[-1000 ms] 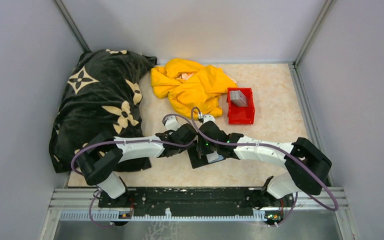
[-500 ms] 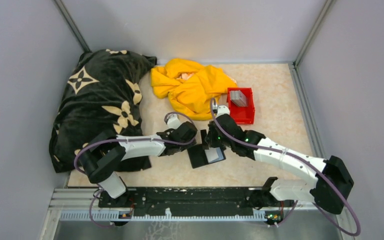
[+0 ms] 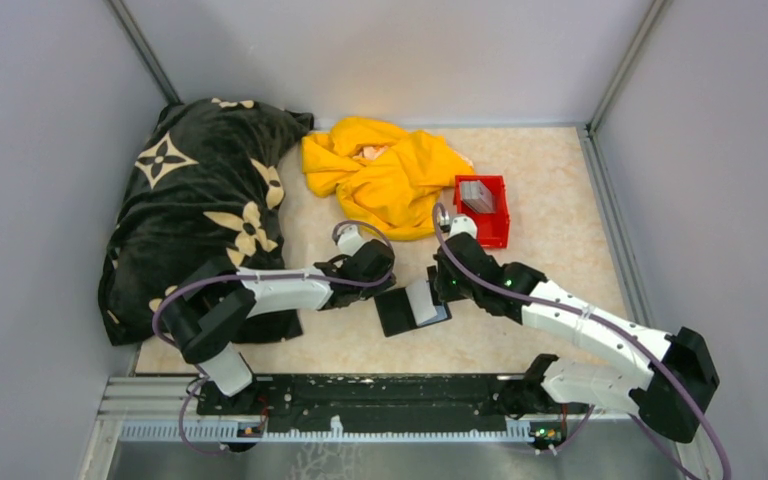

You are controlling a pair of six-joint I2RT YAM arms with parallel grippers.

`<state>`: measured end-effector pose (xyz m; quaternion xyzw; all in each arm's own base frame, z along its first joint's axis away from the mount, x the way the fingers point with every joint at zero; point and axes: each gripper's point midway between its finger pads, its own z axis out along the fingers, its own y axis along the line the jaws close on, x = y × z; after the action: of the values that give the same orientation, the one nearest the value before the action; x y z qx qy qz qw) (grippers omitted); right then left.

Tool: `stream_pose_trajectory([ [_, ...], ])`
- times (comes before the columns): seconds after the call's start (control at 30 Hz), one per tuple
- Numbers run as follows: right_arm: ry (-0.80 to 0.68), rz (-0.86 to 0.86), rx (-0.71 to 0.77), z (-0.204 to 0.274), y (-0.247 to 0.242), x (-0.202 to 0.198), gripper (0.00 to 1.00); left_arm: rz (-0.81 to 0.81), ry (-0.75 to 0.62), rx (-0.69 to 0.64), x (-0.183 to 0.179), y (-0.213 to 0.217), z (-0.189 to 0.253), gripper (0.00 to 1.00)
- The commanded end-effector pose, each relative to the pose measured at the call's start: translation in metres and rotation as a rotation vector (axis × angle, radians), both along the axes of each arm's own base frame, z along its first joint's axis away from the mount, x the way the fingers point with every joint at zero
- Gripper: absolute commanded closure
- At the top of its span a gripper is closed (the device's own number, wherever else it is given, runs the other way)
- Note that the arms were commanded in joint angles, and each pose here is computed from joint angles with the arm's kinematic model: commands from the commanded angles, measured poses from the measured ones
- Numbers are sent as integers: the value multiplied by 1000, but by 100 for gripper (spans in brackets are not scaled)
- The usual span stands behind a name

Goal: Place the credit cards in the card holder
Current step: Turn over the card slot in the card holder.

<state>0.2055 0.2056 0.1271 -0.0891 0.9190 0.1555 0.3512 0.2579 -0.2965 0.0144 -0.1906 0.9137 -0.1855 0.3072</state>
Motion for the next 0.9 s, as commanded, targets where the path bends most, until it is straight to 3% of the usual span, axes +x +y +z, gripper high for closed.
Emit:
stream_pose_trajectory([
  [0.0, -31, -26, -34, 5, -14, 2, 100, -74, 336, 336, -76, 81, -88, 54],
  [0.87, 83, 6, -125, -43, -16, 3, 100, -89, 360, 326, -79, 84, -95, 55],
])
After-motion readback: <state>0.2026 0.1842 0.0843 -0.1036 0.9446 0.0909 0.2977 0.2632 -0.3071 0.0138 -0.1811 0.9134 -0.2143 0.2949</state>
